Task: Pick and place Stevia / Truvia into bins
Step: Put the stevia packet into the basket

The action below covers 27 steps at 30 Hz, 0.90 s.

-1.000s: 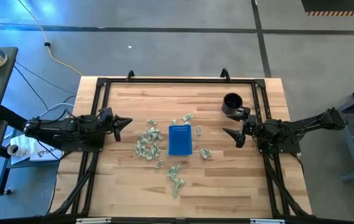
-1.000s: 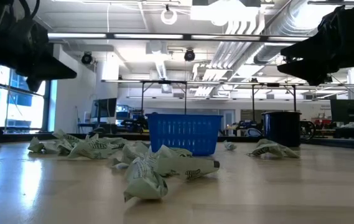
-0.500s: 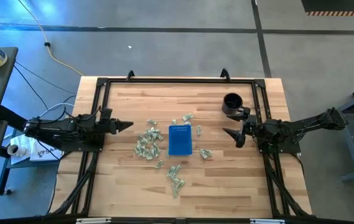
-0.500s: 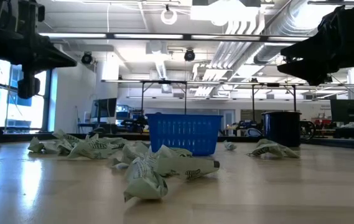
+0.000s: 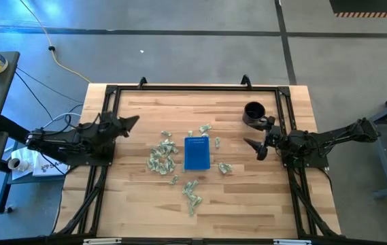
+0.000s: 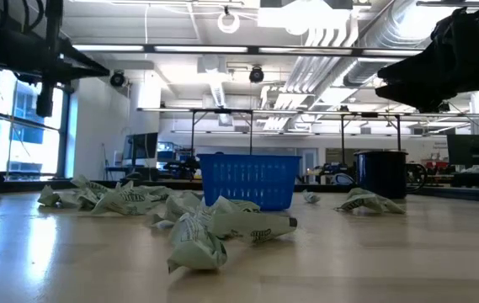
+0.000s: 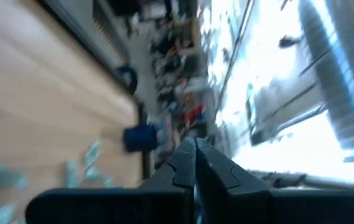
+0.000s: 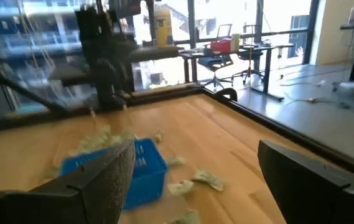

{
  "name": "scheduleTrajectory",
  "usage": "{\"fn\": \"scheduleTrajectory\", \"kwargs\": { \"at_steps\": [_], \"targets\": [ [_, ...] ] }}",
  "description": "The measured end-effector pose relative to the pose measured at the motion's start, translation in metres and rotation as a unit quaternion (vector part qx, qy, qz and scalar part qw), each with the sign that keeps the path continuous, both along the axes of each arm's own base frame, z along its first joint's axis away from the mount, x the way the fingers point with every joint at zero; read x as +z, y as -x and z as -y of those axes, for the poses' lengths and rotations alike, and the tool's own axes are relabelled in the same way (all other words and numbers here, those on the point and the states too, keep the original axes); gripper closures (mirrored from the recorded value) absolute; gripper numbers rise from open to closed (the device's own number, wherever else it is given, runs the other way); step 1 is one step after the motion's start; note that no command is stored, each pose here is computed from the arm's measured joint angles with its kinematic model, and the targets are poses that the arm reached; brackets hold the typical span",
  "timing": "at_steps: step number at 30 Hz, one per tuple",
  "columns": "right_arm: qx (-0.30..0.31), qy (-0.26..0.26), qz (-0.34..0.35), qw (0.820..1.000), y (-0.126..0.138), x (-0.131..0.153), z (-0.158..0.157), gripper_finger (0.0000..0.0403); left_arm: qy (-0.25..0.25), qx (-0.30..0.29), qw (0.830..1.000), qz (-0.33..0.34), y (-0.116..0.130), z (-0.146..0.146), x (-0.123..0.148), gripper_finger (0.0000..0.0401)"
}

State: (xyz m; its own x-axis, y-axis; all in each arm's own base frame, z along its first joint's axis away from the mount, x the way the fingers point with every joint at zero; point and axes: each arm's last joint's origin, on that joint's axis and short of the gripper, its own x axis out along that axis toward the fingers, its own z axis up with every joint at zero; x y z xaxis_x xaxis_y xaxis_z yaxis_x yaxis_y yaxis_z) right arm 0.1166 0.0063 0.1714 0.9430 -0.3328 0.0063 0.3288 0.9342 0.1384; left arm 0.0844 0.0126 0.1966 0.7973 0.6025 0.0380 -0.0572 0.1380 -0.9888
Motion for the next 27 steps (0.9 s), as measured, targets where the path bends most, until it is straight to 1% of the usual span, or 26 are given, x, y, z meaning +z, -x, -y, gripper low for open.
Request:
{"fn": "scheduleTrajectory", "kwargs": {
  "at_steps": [2, 4, 6, 7, 9, 11, 12, 13, 14, 15, 17, 19, 21, 22, 24, 25, 27],
  "targets": [
    [0.008, -0.047, 0.038, 0.998, 0.000, 0.004, 0.000, 0.0073, 0.001, 0.022, 1.000, 0.001, 0.001, -0.001, 0.000, 0.0355],
    [0.009, -0.078, 0.084, 0.993, 0.001, 0.011, 0.000, 0.0073, 0.006, 0.032, 0.999, 0.004, 0.001, -0.001, 0.000, 0.0355],
    [-0.010, -0.114, 0.143, 0.983, 0.003, 0.020, 0.002, 0.0073, 0.010, 0.038, 0.999, 0.008, 0.001, -0.002, 0.000, 0.0355],
    [-0.020, -0.141, 0.175, 0.974, 0.004, 0.024, 0.003, 0.0073, 0.012, 0.045, 0.999, 0.009, 0.002, -0.002, 0.000, 0.0355],
    [-0.035, -0.207, 0.254, 0.944, 0.008, 0.034, 0.005, 0.0073, 0.013, 0.058, 0.998, 0.009, 0.002, -0.003, 0.000, 0.0355],
    [-0.045, -0.275, 0.332, 0.901, 0.014, 0.043, 0.007, 0.0073, 0.014, 0.069, 0.998, 0.009, 0.003, -0.003, 0.000, 0.0355],
    [-0.046, -0.303, 0.363, 0.880, 0.016, 0.047, 0.008, 0.0073, 0.014, 0.071, 0.997, 0.009, 0.003, -0.003, 0.000, 0.0355],
    [-0.043, -0.323, 0.388, 0.862, 0.018, 0.050, 0.009, 0.0073, 0.015, 0.072, 0.997, 0.010, 0.003, -0.003, 0.000, 0.0355],
    [-0.041, -0.332, 0.406, 0.851, 0.020, 0.052, 0.010, 0.0073, 0.014, 0.072, 0.997, 0.010, 0.003, -0.003, 0.000, 0.0355],
    [-0.040, -0.334, 0.418, 0.844, 0.022, 0.054, 0.010, 0.0073, 0.014, 0.071, 0.997, 0.010, 0.003, -0.003, 0.000, 0.0355],
    [-0.046, -0.329, 0.422, 0.844, 0.023, 0.055, 0.010, 0.0073, 0.014, 0.059, 0.998, 0.009, 0.002, -0.003, 0.000, 0.0355],
    [-0.080, -0.329, 0.416, 0.844, 0.023, 0.053, 0.012, 0.0073, 0.010, 0.043, 0.999, 0.005, 0.002, -0.002, 0.000, 0.0355],
    [-0.115, -0.329, 0.416, 0.840, 0.023, 0.052, 0.013, 0.0073, 0.000, 0.027, 1.000, -0.004, 0.001, -0.001, 0.000, 0.0355],
    [-0.133, -0.318, 0.411, 0.844, 0.024, 0.052, 0.014, 0.0073, -0.004, 0.019, 1.000, -0.006, 0.001, -0.001, 0.000, 0.0355],
    [-0.158, -0.285, 0.392, 0.860, 0.024, 0.052, 0.014, 0.0073, -0.010, 0.008, 1.000, -0.010, 0.000, 0.000, 0.000, 0.0355],
    [-0.164, -0.279, 0.387, 0.863, 0.024, 0.051, 0.014, 0.0073, -0.012, 0.006, 1.000, -0.012, 0.000, 0.000, 0.000, 0.0355],
    [-0.168, -0.280, 0.386, 0.863, 0.024, 0.051, 0.014, 0.0073, -0.014, 0.005, 1.000, -0.013, 0.000, 0.000, 0.000, 0.0355]
  ]
}}
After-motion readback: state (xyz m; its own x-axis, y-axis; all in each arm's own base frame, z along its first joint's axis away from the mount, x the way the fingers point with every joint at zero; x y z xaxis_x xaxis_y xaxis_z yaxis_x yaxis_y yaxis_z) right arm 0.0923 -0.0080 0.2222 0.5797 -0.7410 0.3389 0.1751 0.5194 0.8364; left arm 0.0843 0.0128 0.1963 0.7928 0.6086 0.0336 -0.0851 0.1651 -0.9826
